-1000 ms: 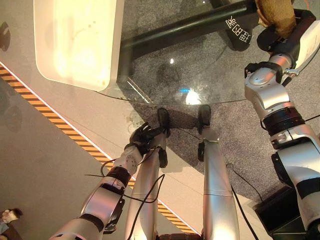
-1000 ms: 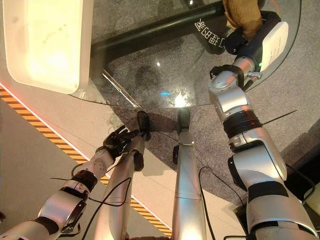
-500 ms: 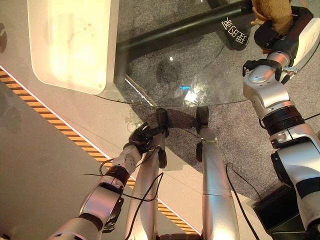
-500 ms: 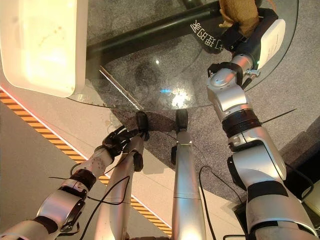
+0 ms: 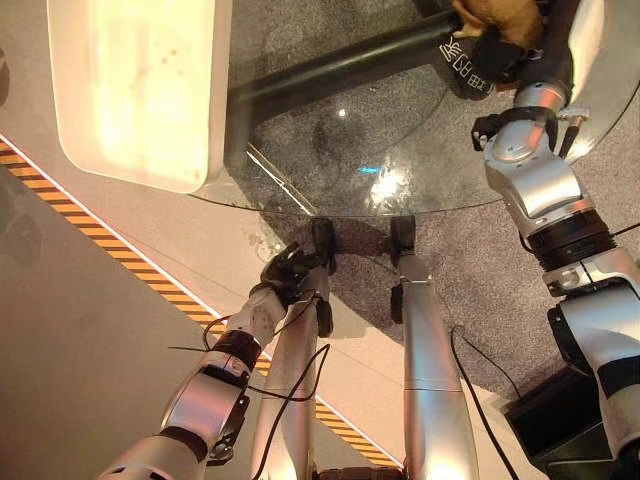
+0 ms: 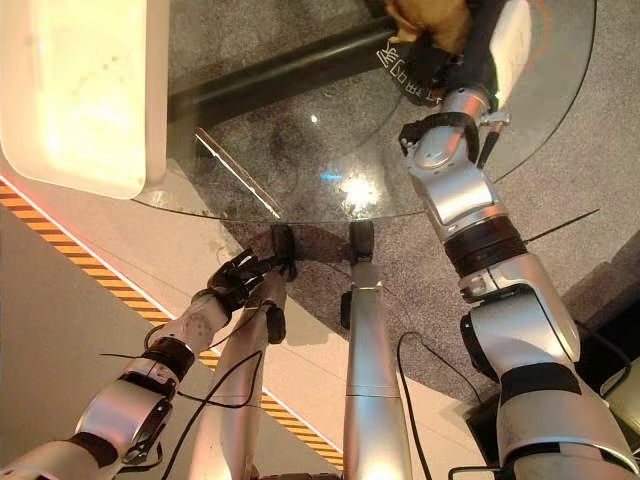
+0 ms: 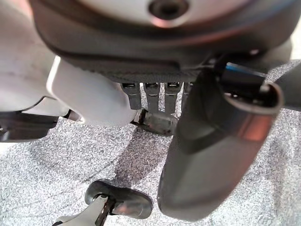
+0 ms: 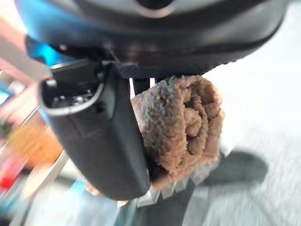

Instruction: Wipe the table with a cloth and put it in the basket.

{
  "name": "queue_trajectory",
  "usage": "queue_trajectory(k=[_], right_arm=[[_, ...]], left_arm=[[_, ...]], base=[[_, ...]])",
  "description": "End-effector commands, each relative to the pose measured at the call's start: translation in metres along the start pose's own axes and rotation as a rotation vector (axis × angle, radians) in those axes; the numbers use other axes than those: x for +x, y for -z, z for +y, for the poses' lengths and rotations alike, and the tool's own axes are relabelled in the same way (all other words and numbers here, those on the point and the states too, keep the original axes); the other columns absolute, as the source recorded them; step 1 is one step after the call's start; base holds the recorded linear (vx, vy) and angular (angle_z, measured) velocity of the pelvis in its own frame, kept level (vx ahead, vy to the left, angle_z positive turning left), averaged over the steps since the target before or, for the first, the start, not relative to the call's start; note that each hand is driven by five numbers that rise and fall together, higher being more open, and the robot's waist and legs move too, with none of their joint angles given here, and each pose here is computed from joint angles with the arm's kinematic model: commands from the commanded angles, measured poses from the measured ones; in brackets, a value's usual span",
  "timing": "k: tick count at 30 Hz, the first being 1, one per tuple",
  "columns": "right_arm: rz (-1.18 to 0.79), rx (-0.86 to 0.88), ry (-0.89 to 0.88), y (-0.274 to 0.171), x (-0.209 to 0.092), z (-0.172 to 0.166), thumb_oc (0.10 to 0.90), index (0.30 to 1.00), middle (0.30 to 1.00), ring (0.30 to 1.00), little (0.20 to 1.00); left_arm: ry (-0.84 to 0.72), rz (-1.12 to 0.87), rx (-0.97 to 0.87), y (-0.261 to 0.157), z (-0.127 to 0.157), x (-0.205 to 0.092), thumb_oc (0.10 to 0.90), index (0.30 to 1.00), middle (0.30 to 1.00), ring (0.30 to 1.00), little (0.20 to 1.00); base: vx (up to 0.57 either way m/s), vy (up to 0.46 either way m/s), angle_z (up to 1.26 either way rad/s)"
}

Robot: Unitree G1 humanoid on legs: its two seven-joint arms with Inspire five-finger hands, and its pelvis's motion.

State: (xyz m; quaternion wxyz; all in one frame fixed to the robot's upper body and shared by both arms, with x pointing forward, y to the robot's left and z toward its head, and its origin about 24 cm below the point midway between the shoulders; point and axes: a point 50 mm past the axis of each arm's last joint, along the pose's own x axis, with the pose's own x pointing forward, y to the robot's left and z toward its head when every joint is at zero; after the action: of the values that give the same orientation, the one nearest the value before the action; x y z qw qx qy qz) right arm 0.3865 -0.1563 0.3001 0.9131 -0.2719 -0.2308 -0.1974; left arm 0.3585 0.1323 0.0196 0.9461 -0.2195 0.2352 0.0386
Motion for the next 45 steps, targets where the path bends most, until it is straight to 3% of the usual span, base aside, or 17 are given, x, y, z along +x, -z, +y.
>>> queue_trajectory(k=[1,13,21,33,45], right_arm=[[-0.053,-0.005,-0.365,-0.008,-0.041,0.069,0.1,0.3,0.3,0.3,0.2],[-0.072,-0.099,-0.69,0.017,-0.096,0.117,0.1,0.3,0.3,0.3,0.2],[-0.019,-0.095,-0.718,0.026,-0.106,0.122,0.1,0.3,0.3,0.3,0.2],[0.028,0.039,-0.409,0.019,-0.086,0.097,0.1,0.3,0.3,0.3,0.2],[0.127,0.131,0.005,0.012,-0.046,0.043,0.1,0.3,0.3,0.3,0.2]], left_arm=[[-0.066,0.045,0.026,0.027,0.027,-0.004,0.8,0.9,0.9,0.9,0.9],[-0.05,0.027,0.094,0.045,0.041,-0.01,0.8,0.9,0.9,0.9,0.9],[-0.064,0.02,0.137,0.045,0.05,-0.012,0.8,0.9,0.9,0.9,0.9],[-0.097,0.024,0.142,0.038,0.051,-0.011,0.8,0.9,0.9,0.9,0.9],[-0.138,0.041,0.105,0.036,0.047,-0.008,0.8,0.9,0.9,0.9,0.9]], base=[[-0.01,-0.019,0.13],[-0.01,-0.043,0.12],[-0.01,-0.057,0.08],[0.0,-0.018,0.02],[0.0,0.0,-0.01]])
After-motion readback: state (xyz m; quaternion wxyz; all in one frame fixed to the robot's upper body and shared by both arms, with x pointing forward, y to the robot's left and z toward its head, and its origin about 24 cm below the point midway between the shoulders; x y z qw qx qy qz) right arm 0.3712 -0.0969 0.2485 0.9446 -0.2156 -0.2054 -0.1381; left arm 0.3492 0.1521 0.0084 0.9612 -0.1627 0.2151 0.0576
